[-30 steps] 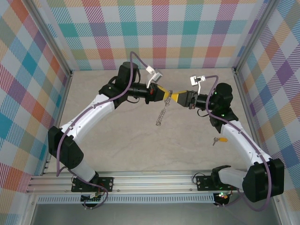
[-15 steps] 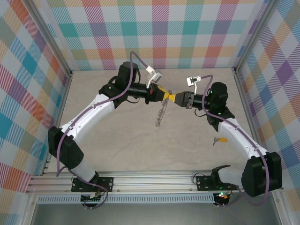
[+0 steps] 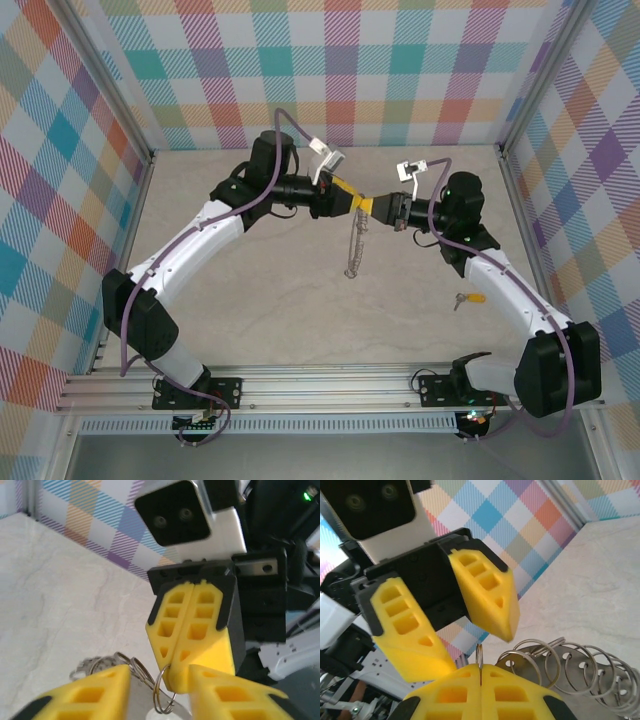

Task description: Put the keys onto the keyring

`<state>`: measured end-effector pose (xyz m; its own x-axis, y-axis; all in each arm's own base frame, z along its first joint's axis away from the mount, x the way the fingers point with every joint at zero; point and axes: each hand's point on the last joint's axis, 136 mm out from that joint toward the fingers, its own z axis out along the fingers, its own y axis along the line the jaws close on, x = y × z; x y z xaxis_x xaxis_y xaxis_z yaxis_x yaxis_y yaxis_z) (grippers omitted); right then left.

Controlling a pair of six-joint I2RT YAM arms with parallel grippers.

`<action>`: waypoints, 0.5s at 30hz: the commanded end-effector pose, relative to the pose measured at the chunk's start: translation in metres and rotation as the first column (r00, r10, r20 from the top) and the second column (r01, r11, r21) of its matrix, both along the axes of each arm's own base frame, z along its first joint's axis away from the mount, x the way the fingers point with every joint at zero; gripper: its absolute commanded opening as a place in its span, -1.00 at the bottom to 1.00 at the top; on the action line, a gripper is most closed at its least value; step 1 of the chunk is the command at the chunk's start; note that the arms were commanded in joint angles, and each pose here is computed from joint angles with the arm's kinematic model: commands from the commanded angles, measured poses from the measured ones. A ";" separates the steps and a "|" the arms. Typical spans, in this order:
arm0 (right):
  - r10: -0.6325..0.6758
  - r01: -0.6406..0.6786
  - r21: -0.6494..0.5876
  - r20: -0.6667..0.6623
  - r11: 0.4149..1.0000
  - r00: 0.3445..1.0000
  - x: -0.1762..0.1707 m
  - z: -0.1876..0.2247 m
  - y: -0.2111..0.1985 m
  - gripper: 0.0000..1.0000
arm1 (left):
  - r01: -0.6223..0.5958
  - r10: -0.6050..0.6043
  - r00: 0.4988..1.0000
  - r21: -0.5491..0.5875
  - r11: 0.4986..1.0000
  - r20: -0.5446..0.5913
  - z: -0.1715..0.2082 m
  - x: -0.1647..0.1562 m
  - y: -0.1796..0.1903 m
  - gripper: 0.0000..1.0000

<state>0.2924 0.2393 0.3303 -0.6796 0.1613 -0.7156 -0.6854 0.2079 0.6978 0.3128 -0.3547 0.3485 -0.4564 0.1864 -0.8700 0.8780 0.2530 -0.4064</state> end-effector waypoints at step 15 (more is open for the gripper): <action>-0.115 0.067 0.172 0.286 0.983 0.951 0.013 0.050 -0.008 -1.00 | -0.214 0.186 0.976 -0.338 0.917 -0.113 0.038 0.019 0.031 -0.20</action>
